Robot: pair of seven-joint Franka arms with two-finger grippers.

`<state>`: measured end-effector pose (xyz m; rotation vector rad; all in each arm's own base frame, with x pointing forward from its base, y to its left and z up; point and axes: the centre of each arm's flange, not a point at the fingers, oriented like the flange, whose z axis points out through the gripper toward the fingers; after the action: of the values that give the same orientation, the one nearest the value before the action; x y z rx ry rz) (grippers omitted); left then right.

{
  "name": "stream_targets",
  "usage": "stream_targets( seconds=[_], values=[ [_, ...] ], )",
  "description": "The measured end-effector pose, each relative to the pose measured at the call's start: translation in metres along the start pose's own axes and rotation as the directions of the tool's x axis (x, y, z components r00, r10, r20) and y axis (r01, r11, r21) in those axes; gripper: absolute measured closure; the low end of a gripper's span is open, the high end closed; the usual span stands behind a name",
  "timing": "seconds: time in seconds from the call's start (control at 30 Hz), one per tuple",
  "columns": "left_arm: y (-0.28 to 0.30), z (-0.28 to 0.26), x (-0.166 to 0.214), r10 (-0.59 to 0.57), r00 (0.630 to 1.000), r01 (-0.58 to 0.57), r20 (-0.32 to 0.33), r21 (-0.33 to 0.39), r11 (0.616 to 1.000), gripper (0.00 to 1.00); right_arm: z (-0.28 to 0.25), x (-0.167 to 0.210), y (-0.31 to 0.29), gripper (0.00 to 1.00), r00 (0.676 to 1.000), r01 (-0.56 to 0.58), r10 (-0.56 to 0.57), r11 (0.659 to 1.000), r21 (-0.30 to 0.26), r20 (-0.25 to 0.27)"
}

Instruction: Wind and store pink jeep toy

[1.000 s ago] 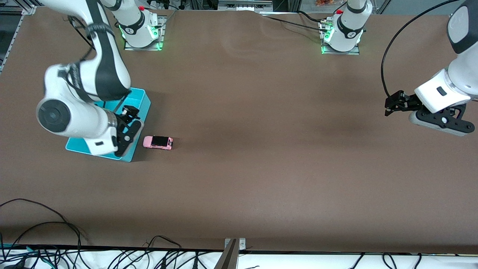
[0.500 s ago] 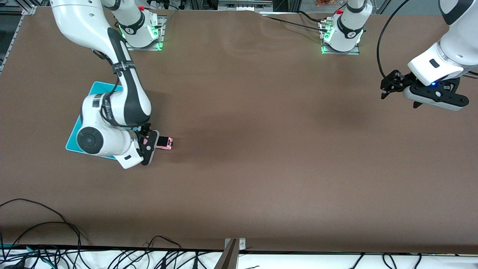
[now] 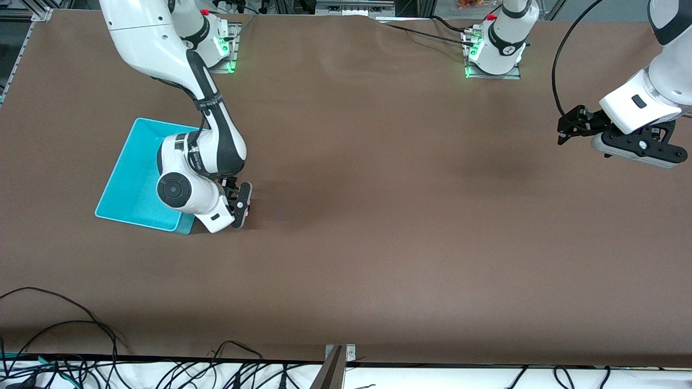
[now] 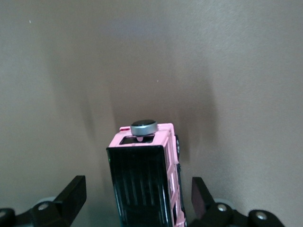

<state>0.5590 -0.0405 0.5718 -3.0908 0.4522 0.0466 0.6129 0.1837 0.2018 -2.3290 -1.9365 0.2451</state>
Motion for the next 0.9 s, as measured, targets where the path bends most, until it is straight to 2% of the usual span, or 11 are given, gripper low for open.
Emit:
stream_targets(
  seconds=[0.03, 0.1, 0.27, 0.3, 0.33, 0.5, 0.63, 0.77, 0.9],
  values=[
    [0.0, 0.0, 0.0, 0.0, 1.0, 0.0, 0.001, 0.0, 1.0, 0.0, 0.0, -0.001, 0.0, 0.01, 1.0, 0.011, -0.011, 1.0, -0.002, 0.0],
    [0.0, 0.001, 0.001, 0.0, 1.0, 0.0, 0.002, 0.0, 1.0, 0.0, 0.001, -0.002, 0.001, 0.07, 1.0, 0.026, -0.027, 1.0, -0.005, -0.001],
    [0.0, 0.001, 0.001, 0.0, 1.0, 0.0, 0.002, 0.0, 1.0, 0.0, -0.001, -0.002, 0.001, 0.34, 0.999, 0.042, -0.042, 0.999, -0.01, -0.003],
    [0.0, 0.001, 0.001, 0.0, 1.0, 0.0, 0.002, 0.0, 1.0, 0.0, -0.002, -0.002, 0.001, 0.44, 0.999, 0.042, -0.042, 0.999, -0.011, -0.004],
    [0.0, 0.001, 0.001, 0.0, 1.0, 0.0, 0.002, 0.0, 1.0, 0.0, -0.004, -0.001, 0.001, 0.48, 0.999, 0.042, -0.042, 0.999, -0.013, -0.005],
    [0.0, 0.001, 0.001, 0.0, 1.0, 0.0, 0.002, 0.0, 1.0, 0.0, -0.017, 0.001, 0.002, 0.48, 0.999, 0.04, -0.04, 0.999, -0.023, -0.015],
    [0.0, 0.001, 0.001, 0.0, 1.0, 0.0, 0.002, 0.0, 1.0, 0.0, -0.048, 0.004, 0.001, 0.48, 0.999, 0.04, -0.04, 0.999, -0.004, -0.024],
    [0.0, 0.0, 0.001, 0.0, 1.0, 0.0, 0.001, 0.0, 1.0, 0.0, -0.101, -0.001, -0.001, 0.48, 0.999, 0.031, -0.03, 0.999, 0.034, -0.026],
    [0.001, 0.0, 0.001, 0.003, 1.0, -0.003, 0.001, 0.0, 1.0, 0.0, -0.159, -0.027, -0.002, 0.48, 1.0, 0.001, 0.001, 0.998, 0.066, -0.023]
  ],
)
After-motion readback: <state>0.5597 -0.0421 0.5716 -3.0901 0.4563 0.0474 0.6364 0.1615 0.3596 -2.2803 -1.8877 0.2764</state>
